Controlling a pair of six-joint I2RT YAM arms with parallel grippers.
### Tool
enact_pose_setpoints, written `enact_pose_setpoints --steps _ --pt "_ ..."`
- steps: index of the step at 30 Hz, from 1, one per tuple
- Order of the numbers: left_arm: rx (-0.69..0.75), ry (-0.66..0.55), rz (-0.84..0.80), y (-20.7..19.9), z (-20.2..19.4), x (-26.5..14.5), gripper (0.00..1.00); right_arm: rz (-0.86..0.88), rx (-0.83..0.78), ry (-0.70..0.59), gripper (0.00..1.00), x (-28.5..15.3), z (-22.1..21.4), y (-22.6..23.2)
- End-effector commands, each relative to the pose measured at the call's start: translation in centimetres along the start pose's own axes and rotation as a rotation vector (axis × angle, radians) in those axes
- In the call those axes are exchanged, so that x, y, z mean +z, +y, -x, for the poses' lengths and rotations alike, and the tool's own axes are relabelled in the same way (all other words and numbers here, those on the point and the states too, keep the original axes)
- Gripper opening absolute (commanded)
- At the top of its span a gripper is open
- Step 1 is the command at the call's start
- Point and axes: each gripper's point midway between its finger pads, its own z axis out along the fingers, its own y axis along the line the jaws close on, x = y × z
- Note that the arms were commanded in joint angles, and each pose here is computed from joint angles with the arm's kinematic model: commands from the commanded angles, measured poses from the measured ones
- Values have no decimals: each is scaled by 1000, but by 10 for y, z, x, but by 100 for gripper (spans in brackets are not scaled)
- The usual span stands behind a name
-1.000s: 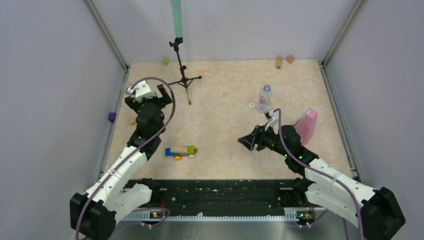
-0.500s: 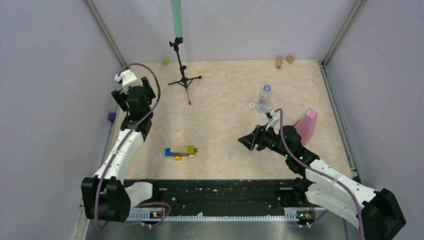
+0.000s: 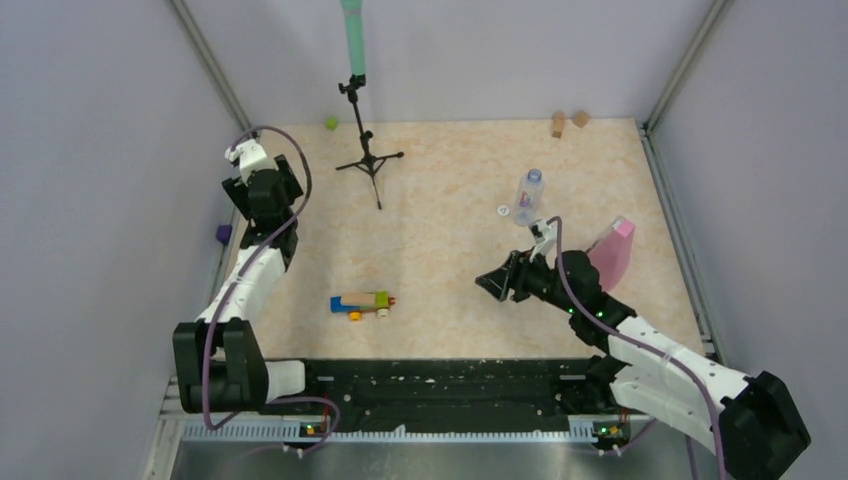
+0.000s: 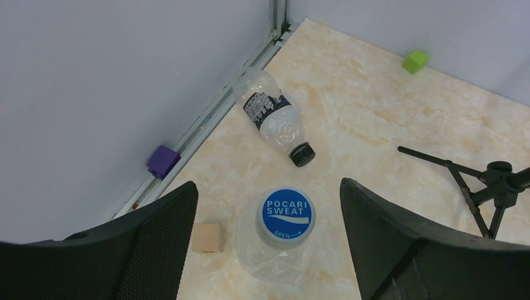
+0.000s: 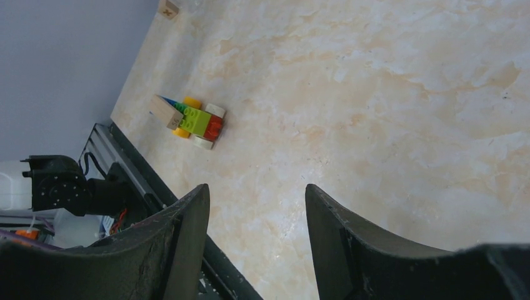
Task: Unscrew the bottle caps
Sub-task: Pick up the plastic bottle at the center of the board.
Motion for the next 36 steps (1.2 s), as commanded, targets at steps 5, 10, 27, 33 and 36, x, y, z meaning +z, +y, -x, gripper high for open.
enact_pose_setpoints --steps 5,10,27,33,36 --pt "-6 -72 -30 -7 0 18 79 20 4 -1 56 6 0 5" --pt "2 -82 -36 -7 -14 20 76 15 11 10 56 8 -2 3" --pt "-36 -201 -194 -15 14 -21 22 -2 27 15 56 4 -2 2" --pt "-70 -263 -406 -36 53 -69 12 -22 32 -2 56 1 2 1" --pt "-63 -229 -611 -63 57 -99 11 -21 45 -31 56 0 8 2"
